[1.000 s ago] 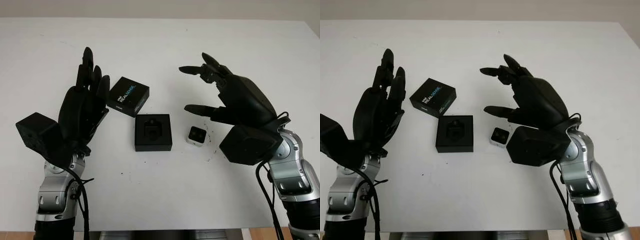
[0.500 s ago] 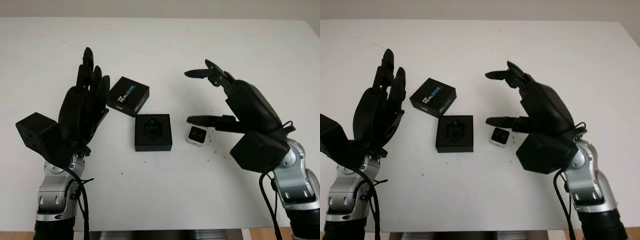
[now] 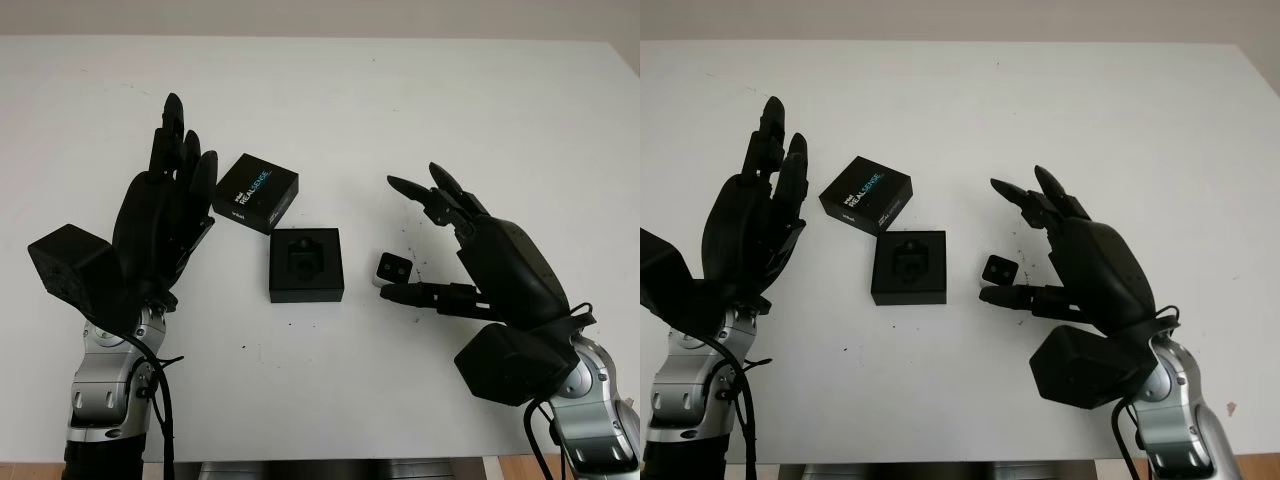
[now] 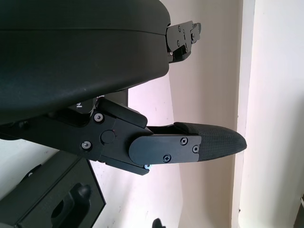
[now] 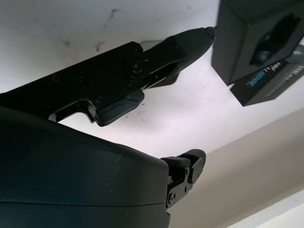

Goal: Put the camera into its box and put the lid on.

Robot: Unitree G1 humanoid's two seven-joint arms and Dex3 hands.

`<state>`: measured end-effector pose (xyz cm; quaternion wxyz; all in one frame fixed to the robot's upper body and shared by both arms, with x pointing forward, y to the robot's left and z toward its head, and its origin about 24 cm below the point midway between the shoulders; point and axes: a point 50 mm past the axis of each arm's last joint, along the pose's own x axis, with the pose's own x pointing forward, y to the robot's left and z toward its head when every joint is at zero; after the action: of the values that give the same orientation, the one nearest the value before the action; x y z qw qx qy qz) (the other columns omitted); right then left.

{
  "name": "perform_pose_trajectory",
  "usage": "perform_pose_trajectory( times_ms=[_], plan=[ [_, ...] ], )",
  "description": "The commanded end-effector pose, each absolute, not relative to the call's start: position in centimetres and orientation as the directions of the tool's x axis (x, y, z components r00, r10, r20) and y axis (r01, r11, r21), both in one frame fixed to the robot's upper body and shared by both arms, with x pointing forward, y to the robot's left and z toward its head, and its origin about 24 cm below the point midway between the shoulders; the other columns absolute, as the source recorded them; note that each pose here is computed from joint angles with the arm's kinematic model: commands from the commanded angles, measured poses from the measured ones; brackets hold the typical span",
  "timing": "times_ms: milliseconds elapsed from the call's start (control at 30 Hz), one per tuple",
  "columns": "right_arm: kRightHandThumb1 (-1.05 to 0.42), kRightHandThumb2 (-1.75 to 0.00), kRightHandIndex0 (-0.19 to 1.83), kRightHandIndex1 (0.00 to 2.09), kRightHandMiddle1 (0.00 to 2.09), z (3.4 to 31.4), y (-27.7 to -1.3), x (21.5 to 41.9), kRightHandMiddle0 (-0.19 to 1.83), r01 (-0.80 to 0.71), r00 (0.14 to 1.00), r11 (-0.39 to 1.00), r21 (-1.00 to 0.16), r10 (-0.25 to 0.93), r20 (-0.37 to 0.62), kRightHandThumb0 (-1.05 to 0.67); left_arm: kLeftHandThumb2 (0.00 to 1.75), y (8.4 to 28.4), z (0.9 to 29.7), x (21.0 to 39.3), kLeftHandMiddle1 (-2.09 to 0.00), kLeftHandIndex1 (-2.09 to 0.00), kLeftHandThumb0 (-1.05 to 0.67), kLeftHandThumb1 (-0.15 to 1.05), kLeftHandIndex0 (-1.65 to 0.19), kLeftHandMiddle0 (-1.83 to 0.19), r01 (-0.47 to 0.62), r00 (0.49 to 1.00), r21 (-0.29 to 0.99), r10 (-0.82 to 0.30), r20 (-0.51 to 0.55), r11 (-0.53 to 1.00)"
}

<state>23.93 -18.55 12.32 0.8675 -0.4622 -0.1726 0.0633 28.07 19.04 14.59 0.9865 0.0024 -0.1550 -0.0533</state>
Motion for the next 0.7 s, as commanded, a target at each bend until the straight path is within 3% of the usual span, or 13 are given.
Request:
perform_pose_trajectory(
  times_ms=[0, 667],
  plan=[
    [-0.93, -0.06, 0.01, 0.05, 0.22, 12.2, -18.5, 23.4, 0.25, 0.070, 0.935, 0.564, -0.823, 0.252, 0.251, -0.81, 0.44, 19.1, 14.7, 27.9, 0.00, 0.00, -0.78, 1.05, 0.19, 0.19, 0.102, 0.943, 0.025, -0.105, 0.315, 0.994],
    [-0.95, -0.06, 0.18, 0.09, 0.36, 7.7, -18.2, 24.0, 0.46, 0.195, 0.942, 0.524, -0.829, 0.136, 0.308, -0.63, 0.42, 19.6, 14.0, 27.5, 0.00, 0.00, -0.79, 1.05, 0.19, 0.19, 0.097, 0.948, 0.022, -0.099, 0.302, 0.995]
  ],
)
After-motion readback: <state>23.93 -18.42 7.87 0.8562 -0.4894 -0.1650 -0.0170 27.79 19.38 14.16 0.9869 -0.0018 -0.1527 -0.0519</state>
